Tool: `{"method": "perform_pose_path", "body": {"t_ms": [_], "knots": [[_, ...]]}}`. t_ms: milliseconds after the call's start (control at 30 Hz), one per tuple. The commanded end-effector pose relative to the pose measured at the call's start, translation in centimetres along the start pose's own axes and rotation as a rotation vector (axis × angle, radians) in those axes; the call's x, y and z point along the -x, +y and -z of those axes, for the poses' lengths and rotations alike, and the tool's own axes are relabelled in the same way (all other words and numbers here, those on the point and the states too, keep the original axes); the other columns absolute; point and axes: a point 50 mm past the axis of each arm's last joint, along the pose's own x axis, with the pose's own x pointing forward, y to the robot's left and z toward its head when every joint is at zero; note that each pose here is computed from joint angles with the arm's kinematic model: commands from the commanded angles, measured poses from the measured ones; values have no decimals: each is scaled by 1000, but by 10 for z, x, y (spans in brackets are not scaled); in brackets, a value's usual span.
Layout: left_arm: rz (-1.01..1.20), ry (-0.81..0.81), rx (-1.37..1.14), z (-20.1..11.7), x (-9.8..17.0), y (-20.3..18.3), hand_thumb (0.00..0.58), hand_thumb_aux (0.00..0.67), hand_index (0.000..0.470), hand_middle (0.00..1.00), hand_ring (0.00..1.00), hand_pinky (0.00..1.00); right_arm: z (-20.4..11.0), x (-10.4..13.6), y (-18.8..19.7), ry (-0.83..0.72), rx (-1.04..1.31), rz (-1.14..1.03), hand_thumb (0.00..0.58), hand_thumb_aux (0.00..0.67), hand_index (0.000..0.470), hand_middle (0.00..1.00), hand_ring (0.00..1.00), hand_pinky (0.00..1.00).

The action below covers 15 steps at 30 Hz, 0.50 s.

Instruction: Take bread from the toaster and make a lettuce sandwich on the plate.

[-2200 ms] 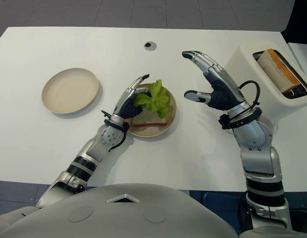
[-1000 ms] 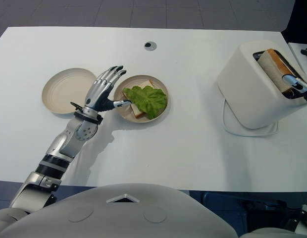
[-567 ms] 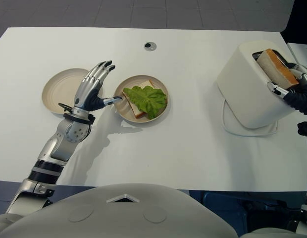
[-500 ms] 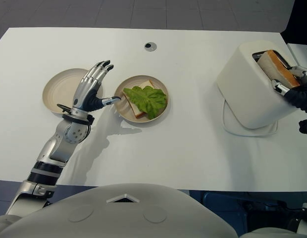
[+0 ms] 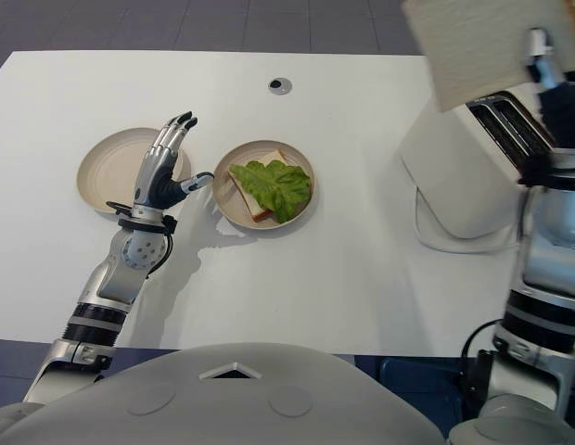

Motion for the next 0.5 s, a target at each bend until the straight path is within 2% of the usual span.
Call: {"method": "perform_pose_path", "body": {"t_ms": [33, 167, 367, 500], "knots": [[16, 27, -6, 7, 0, -9, 0, 0, 0, 0, 0, 0, 33, -3, 77, 179, -205, -201, 580, 670, 470, 1000, 1000, 1000], [-60, 52, -1, 12, -1, -3, 0, 0, 0, 0, 0, 0, 59, 16, 136, 369, -327, -282, 580, 670, 470, 1000, 1000, 1000], [-125, 63, 10, 13, -4, 3, 0, 0, 0, 0, 0, 0, 63, 45, 165, 499, -391, -327, 580, 670, 470, 1000, 1000, 1000], [-93, 5, 10, 4, -7, -4, 0, 0, 0, 0, 0, 0, 51, 49, 172, 505, -417, -331, 580, 670, 470, 1000, 1000, 1000]]}}
